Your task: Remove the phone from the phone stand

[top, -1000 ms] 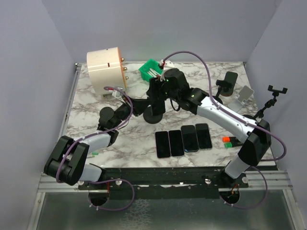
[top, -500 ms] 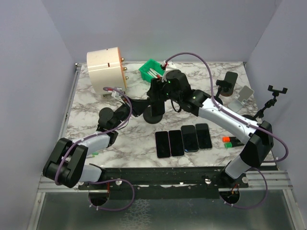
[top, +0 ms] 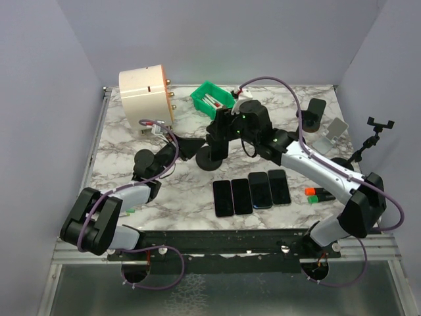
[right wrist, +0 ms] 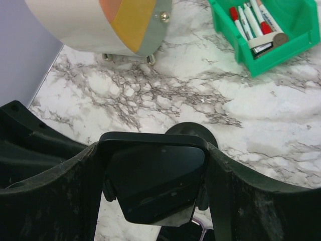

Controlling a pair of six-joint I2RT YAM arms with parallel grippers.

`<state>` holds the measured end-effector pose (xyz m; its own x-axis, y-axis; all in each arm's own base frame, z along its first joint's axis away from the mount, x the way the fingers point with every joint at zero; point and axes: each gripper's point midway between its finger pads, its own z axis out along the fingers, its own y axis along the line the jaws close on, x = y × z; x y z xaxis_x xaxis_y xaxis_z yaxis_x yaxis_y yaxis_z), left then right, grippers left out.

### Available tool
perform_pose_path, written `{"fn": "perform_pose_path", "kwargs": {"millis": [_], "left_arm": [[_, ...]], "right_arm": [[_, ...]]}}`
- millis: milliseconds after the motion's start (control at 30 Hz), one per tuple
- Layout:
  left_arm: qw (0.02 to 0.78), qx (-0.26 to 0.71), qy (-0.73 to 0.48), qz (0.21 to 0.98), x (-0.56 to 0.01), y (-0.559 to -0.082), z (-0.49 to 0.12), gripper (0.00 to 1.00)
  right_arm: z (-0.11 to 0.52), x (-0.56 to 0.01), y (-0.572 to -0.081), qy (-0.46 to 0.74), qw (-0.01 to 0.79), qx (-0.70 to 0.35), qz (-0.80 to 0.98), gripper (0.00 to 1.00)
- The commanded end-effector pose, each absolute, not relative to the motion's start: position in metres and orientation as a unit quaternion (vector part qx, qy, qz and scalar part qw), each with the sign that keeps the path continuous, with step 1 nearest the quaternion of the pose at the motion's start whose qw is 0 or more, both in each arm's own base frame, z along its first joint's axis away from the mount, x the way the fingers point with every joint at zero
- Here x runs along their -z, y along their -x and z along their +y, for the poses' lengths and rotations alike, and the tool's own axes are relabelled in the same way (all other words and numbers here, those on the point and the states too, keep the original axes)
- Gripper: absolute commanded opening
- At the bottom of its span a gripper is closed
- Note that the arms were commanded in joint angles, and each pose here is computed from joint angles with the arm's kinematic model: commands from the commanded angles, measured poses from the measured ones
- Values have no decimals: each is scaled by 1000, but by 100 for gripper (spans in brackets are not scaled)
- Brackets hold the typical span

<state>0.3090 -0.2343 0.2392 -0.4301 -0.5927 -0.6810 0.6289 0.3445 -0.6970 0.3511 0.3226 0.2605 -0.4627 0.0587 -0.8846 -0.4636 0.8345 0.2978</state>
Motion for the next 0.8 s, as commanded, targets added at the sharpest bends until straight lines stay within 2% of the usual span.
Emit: {"fn": "perform_pose_path", "kwargs": {"millis": [0, 133, 267, 300, 367, 433, 533, 767], "left_arm": [[530, 500, 98, 678, -184, -342, -192, 0], [525, 507, 93, 677, -184, -342, -195, 0], [552, 522, 74, 646, -206, -335, -194, 0], [562, 521, 57, 640, -214, -332, -195, 8], [574, 521, 12, 631, -226, -324, -201, 42], [576, 526, -31, 625, -234, -317, -209, 64], [572, 536, -83, 615, -243, -308, -222, 74], [555, 558, -169, 594, -253, -295, -263, 75]], "right_arm": [[276, -240, -351, 108, 482, -208, 844, 0], [276, -243, -350, 109, 482, -210, 844, 0], [276, -242, -352, 111, 480, -202, 847, 0], [276, -243, -353, 111, 479, -202, 847, 0], [277, -243, -354, 112, 475, -200, 850, 0], [278, -244, -356, 112, 472, -196, 852, 0], [282, -245, -357, 114, 467, -200, 854, 0], [292, -244, -357, 118, 454, -217, 856, 0]]}}
